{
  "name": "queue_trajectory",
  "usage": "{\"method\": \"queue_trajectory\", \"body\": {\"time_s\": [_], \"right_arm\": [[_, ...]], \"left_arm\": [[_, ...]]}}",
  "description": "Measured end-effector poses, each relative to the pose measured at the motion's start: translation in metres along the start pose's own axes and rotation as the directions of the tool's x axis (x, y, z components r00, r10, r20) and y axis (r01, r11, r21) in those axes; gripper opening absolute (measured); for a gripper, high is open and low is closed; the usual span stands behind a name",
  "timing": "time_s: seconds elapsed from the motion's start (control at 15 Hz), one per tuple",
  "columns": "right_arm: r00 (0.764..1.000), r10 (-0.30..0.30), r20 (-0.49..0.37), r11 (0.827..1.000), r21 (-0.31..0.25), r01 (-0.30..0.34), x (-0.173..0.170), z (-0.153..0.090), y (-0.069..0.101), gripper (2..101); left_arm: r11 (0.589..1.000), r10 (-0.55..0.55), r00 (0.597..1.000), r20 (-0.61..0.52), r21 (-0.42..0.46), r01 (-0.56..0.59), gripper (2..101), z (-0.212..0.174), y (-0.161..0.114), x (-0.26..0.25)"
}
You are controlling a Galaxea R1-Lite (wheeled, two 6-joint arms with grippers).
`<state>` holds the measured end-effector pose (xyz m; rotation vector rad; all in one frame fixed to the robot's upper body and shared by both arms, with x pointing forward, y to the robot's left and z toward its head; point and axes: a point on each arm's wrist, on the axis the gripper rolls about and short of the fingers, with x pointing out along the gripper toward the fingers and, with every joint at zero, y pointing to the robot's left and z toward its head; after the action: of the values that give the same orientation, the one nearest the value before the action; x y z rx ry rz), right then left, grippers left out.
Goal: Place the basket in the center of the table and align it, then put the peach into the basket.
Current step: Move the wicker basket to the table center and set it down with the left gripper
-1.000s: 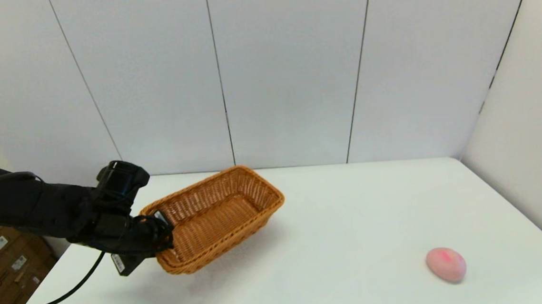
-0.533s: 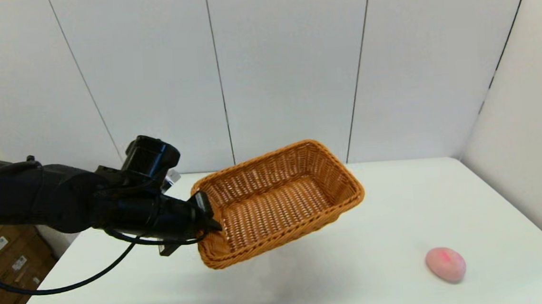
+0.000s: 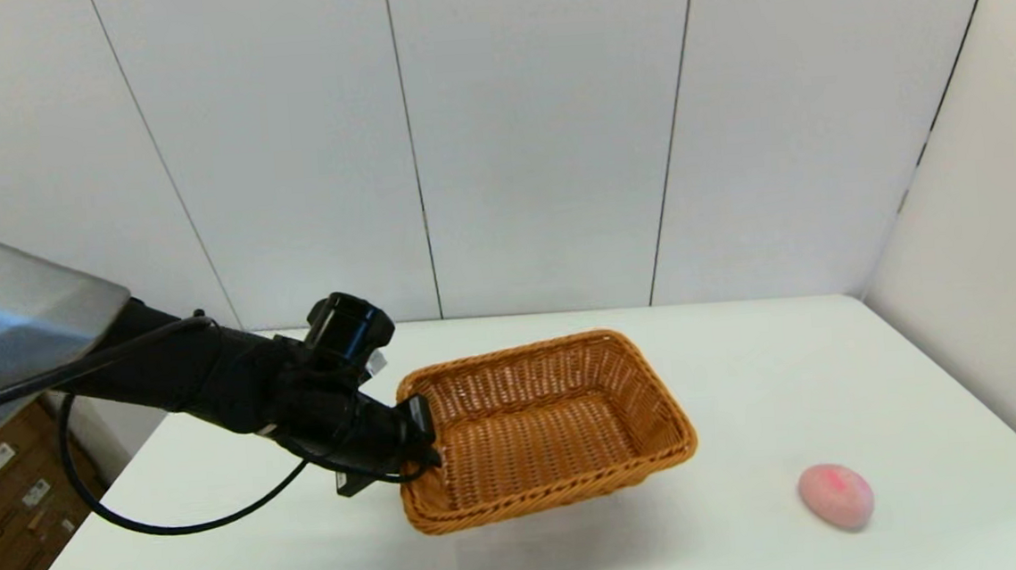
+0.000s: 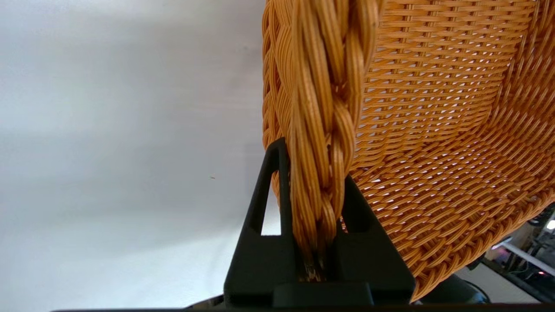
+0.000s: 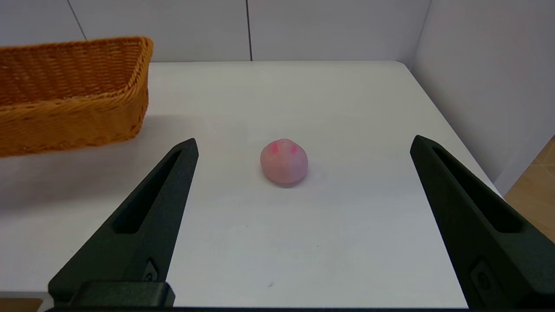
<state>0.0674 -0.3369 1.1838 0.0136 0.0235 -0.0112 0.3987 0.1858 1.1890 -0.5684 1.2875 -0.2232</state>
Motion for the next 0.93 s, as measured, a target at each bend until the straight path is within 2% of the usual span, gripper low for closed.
{"method": "queue_trajectory", "body": {"time_s": [0.27,0.73,0.93], "right_arm": [[1.0,0.0,0.0,1.0,0.0,0.0,0.0,0.0,0.0,97.1],[1.0,0.0,0.0,1.0,0.0,0.0,0.0,0.0,0.0,97.1],[1.0,0.0,0.0,1.0,0.0,0.0,0.0,0.0,0.0,97.1]], "left_arm": [[0.999,0.0,1.0,-0.031,0.032,0.001,13.5,-0.002,-0.001,0.009],[0.992,-0.022,0.998,-0.067,0.12,0.029,13.5,-0.015,-0.027,0.03],[0.991,-0.018,0.997,-0.071,0.133,0.028,13.5,-0.013,-0.029,0.037]]}}
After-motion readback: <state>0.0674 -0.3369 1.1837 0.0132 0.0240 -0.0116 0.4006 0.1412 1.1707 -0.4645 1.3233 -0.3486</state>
